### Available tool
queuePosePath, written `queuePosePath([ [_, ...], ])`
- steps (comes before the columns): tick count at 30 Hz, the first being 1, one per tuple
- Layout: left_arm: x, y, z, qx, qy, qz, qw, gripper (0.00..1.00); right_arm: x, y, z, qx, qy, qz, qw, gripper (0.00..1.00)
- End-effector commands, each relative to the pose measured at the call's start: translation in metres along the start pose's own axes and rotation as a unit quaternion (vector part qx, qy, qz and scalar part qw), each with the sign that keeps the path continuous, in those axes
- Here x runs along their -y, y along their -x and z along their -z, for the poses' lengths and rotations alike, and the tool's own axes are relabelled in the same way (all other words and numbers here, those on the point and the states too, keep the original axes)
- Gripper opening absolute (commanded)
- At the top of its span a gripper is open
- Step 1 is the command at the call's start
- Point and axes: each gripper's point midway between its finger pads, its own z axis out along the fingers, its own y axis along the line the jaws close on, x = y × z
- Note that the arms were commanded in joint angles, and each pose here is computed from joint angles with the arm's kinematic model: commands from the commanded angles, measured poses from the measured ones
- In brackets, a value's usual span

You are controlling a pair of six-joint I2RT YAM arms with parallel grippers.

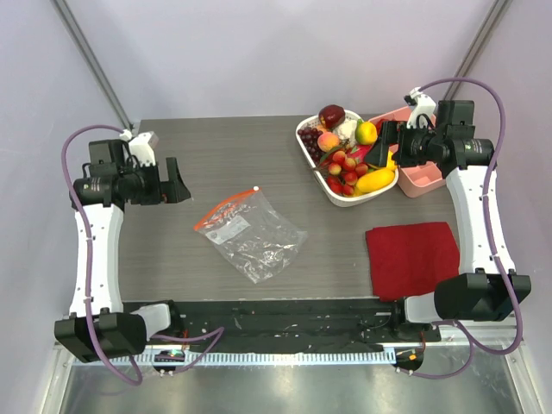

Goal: Place the food in the zip-top bag and seal the zipper
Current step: Pick up the zipper food storage bag at the center of the board.

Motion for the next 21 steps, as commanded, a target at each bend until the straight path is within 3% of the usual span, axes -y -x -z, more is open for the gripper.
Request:
queuePosePath([
  [1, 0.000, 0.008, -0.008, 0.011, -0.017, -0.028, 0.999, 1.00, -0.005, 0.003, -0.001, 0.006, 0.016, 0.009, 1.000, 1.00],
  [16, 0.010, -0.007, -0.091, -0.054, -0.179, -0.026, 0.982, 1.00, -0.010, -0.005, -0.015, -0.014, 0.038, 0.000, 0.999, 1.00],
  [21, 0.001, -0.033, -0.113, -0.113, -0.219, 0.002, 0.969, 1.00, -0.010, -0.008, -0.017, -0.019, 0.037, 0.002, 0.999, 1.00],
])
